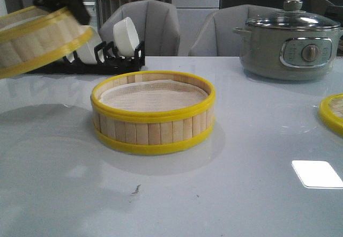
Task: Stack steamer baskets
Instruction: 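Lift the basket with the left gripper and lower it onto the centre basket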
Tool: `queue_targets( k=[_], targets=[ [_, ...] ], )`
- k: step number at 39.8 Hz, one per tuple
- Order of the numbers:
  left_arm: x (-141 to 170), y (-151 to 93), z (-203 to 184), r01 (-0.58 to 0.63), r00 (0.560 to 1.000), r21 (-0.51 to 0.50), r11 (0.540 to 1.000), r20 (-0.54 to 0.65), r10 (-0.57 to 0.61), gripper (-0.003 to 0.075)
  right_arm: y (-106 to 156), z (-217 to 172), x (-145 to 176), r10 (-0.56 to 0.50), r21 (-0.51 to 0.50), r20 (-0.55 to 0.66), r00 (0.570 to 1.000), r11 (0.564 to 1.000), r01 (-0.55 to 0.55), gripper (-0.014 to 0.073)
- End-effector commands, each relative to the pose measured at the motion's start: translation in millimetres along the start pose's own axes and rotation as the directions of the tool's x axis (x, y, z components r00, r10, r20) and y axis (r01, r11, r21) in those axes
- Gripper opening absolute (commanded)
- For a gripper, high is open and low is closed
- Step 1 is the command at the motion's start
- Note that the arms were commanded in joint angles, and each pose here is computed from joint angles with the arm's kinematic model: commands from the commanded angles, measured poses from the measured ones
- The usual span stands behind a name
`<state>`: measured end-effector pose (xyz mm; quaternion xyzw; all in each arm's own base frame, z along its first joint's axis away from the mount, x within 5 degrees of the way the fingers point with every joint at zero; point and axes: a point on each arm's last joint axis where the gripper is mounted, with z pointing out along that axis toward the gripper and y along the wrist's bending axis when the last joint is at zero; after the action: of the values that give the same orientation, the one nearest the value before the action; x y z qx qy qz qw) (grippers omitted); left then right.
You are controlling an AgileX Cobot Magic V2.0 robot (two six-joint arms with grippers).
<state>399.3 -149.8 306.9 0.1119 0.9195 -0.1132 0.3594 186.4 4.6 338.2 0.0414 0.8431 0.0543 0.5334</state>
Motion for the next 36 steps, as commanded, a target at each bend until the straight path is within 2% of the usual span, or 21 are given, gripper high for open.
queue_targets(
  k=[1, 4, 9, 15, 27, 36],
  targets=[
    [-18.5, -53.2, -36.5, -0.085, 0.985, 0.102, 0.991, 0.158, 0.068, 0.0088, 1.2, -7.6, -19.5, -0.015, 0.0, 0.119, 0.993, 1.0, 0.015, 0.0426],
    [-10.9, -88.9, -35.5, -0.144, 0.978, 0.162, 0.976, 0.172, 0.116, 0.0088, 1.2, -7.6, -19.5, -0.015, 0.0, 0.119, 0.993, 1.0, 0.015, 0.0426],
    [4.6, -133.9, -28.6, -0.216, 0.968, 0.234, 0.948, 0.179, 0.177, 0.0088, 1.2, -7.6, -19.5, -0.015, 0.0, 0.119, 0.993, 1.0, 0.015, 0.0426],
    [20.1, -164.7, -14.7, -0.261, 0.96, 0.278, 0.924, 0.179, 0.217, 0.0088, 1.2, -7.5, -18.5, -0.015, 0.0, 0.107, 0.994, 1.0, 0.015, 0.0426],
    [34.6, -172.6, 13.5, -0.267, 0.963, 0.28, 0.922, 0.121, 0.242, 0.0088, 1.1, -7.3, -17.1, -0.015, 0.001, 0.092, 0.996, 1.0, 0.015, 0.0426],
    [37.8, -180.4, 16.0, -0.228, 0.973, 0.317, 0.92, 0.117, 0.201, 0.0088, 1.1, -7.3, -17.0, -0.015, 0.001, 0.091, 0.996, 1.0, 0.015, 0.0426]
  ],
)
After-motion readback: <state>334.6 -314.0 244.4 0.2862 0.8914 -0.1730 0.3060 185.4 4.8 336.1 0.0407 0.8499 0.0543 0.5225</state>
